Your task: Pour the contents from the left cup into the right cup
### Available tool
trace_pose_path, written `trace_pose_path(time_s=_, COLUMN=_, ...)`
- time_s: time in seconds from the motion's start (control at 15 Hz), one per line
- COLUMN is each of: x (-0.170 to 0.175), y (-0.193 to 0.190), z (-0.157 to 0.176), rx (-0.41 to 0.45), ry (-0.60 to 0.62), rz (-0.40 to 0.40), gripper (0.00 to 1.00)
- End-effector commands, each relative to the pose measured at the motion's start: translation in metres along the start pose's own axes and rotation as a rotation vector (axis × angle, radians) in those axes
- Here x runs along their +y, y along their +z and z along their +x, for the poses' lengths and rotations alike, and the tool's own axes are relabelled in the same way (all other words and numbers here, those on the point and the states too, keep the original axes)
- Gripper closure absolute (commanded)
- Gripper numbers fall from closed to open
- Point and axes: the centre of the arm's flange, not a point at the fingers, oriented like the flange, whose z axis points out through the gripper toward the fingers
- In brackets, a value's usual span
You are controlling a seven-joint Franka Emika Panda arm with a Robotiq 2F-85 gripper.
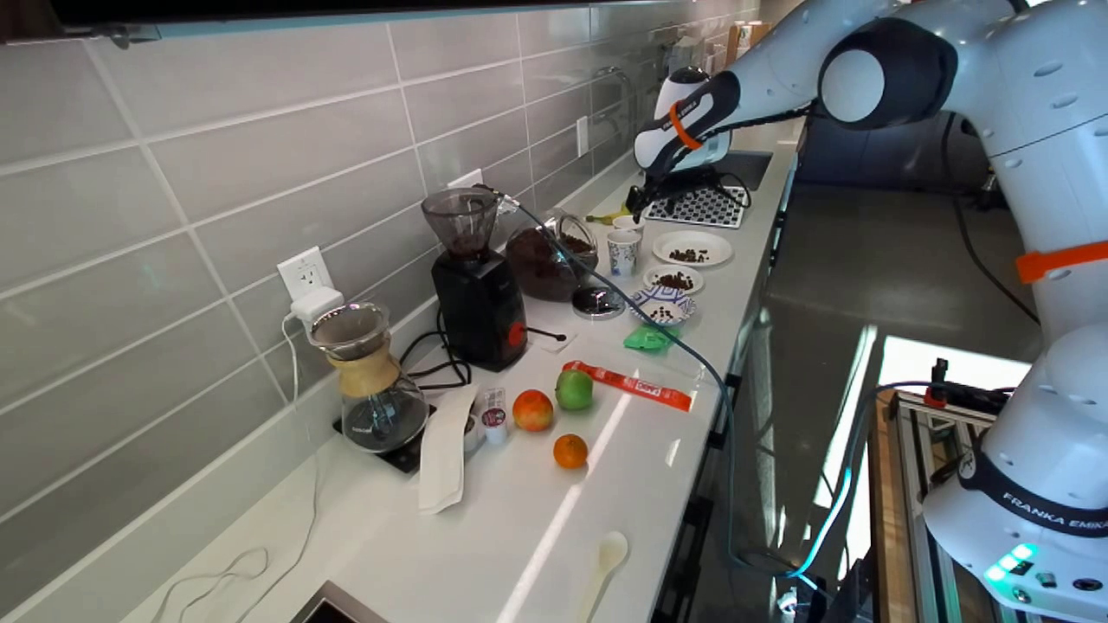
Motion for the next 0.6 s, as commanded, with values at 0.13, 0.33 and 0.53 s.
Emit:
trace_pose_path(time_s=0.13, x=-0.003, y=0.02, z=0.003, rx=-0.038, ry=0.155, rz=0.015, gripper=0.0)
trace_pose_path(time_s=0.33, x=-0.004, y=0.027, z=-0.001, rx=-0.053, ry=0.202, rz=0.024, gripper=0.0)
trace_pose_path(time_s=0.53, x=-0.004, y=0.036, z=-0.004, rx=-0.043, ry=0.255, rz=0.048, gripper=0.0)
